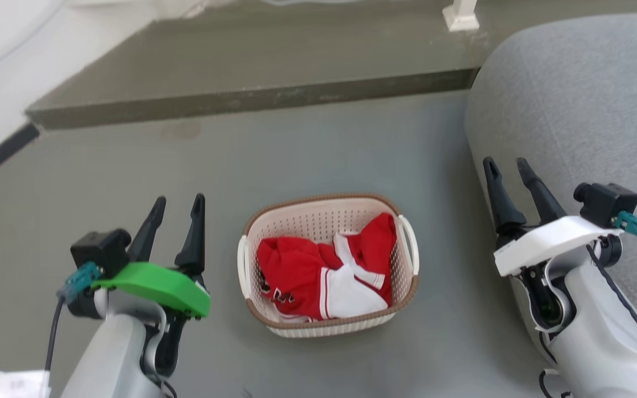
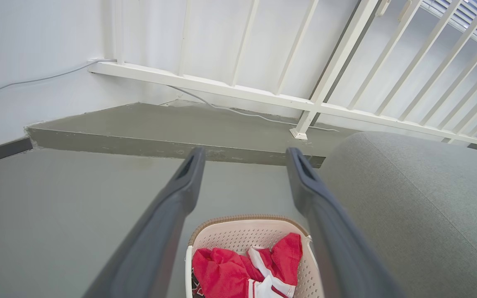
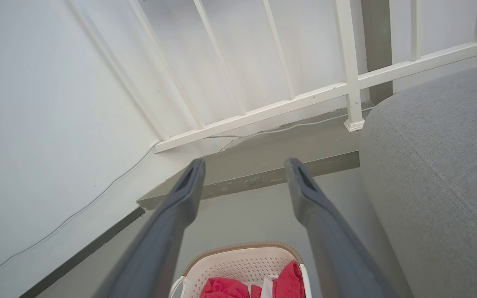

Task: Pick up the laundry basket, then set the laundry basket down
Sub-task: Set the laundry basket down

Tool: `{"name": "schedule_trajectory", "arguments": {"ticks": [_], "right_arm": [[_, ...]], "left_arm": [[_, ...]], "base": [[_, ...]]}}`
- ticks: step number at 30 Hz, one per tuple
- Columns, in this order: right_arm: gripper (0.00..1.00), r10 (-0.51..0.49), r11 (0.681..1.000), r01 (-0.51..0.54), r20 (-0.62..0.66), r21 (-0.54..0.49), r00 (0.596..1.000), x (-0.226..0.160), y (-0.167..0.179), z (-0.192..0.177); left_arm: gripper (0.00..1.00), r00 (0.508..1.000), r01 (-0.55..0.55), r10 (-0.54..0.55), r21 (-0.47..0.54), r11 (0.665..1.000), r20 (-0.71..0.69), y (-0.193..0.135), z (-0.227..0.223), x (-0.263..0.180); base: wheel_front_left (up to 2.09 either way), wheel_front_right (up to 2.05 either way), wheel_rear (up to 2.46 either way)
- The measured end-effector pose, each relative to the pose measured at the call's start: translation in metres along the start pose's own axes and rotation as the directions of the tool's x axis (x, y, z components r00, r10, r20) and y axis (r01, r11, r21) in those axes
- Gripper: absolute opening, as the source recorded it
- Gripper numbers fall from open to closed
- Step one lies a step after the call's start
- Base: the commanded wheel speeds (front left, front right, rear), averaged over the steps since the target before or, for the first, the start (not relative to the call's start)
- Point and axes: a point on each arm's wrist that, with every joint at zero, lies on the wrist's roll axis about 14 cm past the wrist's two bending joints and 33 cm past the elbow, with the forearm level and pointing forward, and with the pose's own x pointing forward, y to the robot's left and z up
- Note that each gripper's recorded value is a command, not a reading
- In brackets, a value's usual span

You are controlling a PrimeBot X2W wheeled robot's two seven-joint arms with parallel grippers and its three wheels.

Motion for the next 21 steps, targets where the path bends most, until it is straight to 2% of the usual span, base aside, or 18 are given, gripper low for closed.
{"name": "schedule_trajectory", "arguments": {"ticks": [6,21], "right_arm": [[1.00,0.002,1.000,-0.002,0.042,-0.020,0.999,-0.011,0.003,0.013],[1.00,0.004,0.999,-0.002,0.052,-0.048,0.999,-0.026,0.008,0.013]], "left_arm": [[1.00,0.999,0.016,-0.017,0.026,1.000,0.034,-0.009,0.010,-0.010],[1.00,0.998,0.018,-0.021,0.057,0.998,0.060,-0.014,0.015,-0.028]], "base": [[0.00,0.00,0.00],[0.00,0.00,0.00]]}}
